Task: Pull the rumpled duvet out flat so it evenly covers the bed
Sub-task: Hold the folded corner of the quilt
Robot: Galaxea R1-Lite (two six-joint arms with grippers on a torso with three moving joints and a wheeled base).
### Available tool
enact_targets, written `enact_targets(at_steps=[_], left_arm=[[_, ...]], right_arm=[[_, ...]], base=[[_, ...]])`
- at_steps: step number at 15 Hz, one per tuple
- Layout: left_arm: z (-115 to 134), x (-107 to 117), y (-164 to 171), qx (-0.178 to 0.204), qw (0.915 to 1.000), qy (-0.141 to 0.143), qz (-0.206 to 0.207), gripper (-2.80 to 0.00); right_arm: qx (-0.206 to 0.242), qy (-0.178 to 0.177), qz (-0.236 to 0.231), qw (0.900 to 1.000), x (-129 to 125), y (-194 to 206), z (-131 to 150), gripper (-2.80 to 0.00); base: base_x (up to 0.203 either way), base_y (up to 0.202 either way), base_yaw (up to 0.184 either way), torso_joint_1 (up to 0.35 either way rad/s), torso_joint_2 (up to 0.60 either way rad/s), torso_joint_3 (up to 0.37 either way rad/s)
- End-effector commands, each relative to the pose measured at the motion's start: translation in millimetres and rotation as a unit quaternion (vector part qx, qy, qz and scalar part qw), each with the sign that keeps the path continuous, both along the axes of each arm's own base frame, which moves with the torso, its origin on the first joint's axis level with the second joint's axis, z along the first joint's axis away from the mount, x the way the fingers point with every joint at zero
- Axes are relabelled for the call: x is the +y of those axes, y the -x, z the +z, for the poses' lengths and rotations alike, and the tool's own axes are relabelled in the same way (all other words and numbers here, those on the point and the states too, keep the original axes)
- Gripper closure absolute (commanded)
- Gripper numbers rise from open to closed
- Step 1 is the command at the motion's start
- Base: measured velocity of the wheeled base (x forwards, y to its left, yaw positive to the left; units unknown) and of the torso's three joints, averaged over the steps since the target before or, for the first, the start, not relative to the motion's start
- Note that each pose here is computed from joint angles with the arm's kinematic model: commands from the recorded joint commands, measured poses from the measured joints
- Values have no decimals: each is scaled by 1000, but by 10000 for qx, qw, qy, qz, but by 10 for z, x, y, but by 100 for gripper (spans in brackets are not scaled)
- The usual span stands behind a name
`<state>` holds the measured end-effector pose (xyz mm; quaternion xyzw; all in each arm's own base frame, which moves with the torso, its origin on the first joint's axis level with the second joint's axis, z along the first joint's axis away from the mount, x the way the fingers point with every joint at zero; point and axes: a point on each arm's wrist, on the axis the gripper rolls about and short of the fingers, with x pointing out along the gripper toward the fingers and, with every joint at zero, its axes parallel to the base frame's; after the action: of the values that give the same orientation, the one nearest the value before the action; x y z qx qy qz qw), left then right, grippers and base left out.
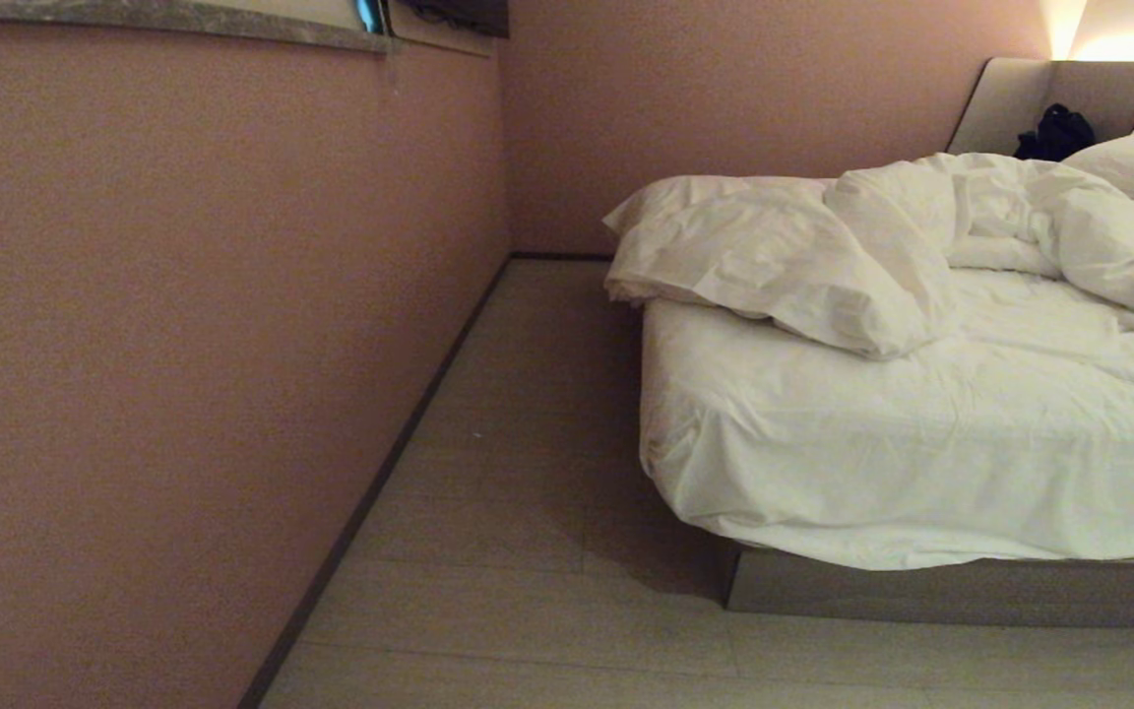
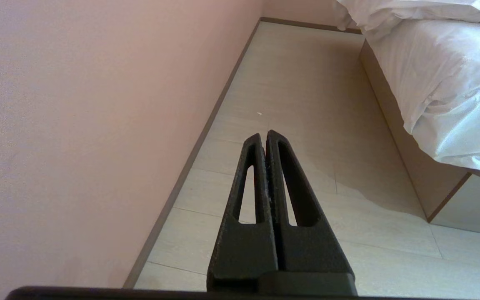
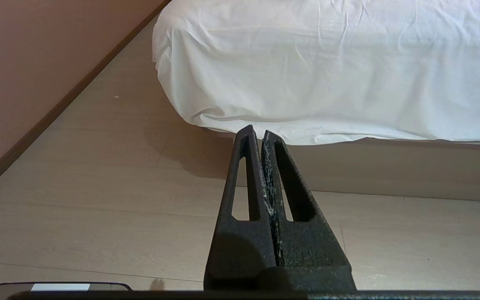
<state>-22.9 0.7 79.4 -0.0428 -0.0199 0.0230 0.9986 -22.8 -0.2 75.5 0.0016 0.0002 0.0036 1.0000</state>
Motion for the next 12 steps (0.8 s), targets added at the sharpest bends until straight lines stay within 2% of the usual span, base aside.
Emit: enact_targets(at_steps=[1, 12], left_arm=[[0, 0, 0, -3, 10000, 4, 7, 0], [0, 0, 0, -3, 10000, 4, 7, 0]], right_arm=[[-2, 1, 2, 10000, 0, 0, 0, 0], [-2, -6, 2, 10000, 0, 0, 0, 0]], base=[[0, 0, 0, 0, 0, 0], [0, 0, 0, 0, 0, 0]])
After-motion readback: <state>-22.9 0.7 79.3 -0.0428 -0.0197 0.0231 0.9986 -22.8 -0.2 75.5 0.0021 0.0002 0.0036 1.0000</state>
